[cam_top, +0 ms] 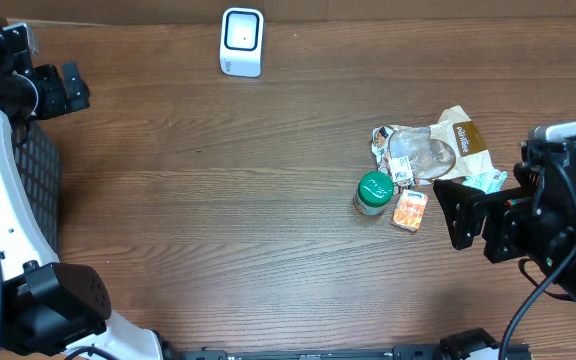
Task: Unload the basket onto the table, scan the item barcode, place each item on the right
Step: 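Release the jar and withdraw the right gripper toward the front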
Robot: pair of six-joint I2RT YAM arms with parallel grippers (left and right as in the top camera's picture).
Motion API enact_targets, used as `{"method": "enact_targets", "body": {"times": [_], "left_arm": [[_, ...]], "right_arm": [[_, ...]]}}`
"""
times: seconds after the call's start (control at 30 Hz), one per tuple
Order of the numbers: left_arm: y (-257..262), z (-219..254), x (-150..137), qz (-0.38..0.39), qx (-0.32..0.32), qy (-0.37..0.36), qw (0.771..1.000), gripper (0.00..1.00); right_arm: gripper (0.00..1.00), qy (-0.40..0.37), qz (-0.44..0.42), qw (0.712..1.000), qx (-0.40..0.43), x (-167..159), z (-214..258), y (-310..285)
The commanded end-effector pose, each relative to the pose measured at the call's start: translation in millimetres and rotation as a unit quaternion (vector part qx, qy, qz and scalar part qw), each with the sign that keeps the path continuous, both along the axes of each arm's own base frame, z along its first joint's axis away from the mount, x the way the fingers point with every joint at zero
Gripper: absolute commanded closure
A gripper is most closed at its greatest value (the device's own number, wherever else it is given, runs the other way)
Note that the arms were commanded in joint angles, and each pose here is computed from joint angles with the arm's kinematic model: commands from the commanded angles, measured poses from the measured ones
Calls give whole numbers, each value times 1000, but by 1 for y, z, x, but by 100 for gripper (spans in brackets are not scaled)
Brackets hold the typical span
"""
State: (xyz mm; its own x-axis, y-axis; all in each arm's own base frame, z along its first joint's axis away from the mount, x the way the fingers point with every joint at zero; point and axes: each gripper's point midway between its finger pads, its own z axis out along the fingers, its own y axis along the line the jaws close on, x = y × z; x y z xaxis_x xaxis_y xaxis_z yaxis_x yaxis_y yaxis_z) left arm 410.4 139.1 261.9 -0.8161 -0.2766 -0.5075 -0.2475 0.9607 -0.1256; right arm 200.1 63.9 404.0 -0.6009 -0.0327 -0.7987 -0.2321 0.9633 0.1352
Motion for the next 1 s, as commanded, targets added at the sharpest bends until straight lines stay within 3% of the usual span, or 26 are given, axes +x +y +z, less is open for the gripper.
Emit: {"method": "enact_targets", "body": {"times": [0.0,0.2,0.33,0.7,0.97], "left_arm": [[-2,0,3,-15,7,-1,1000,0],[-2,0,3,-15,7,-1,1000,0],[-2,0,3,-15,7,-1,1000,1],[-2,0,3,-15,7,-1,1000,1],[-2,0,3,-15,7,-1,1000,0]], "right_arm": [[0,-25,-26,999,-8,14,6,-8],[0,-88,-101,991,3,53,-6,-37],[0,-187,-119,975,24,73,-43,-48],[0,-291,-92,951,48,52,-185,-40],[0,-287,-63,954,58,46,-235,-30]]}}
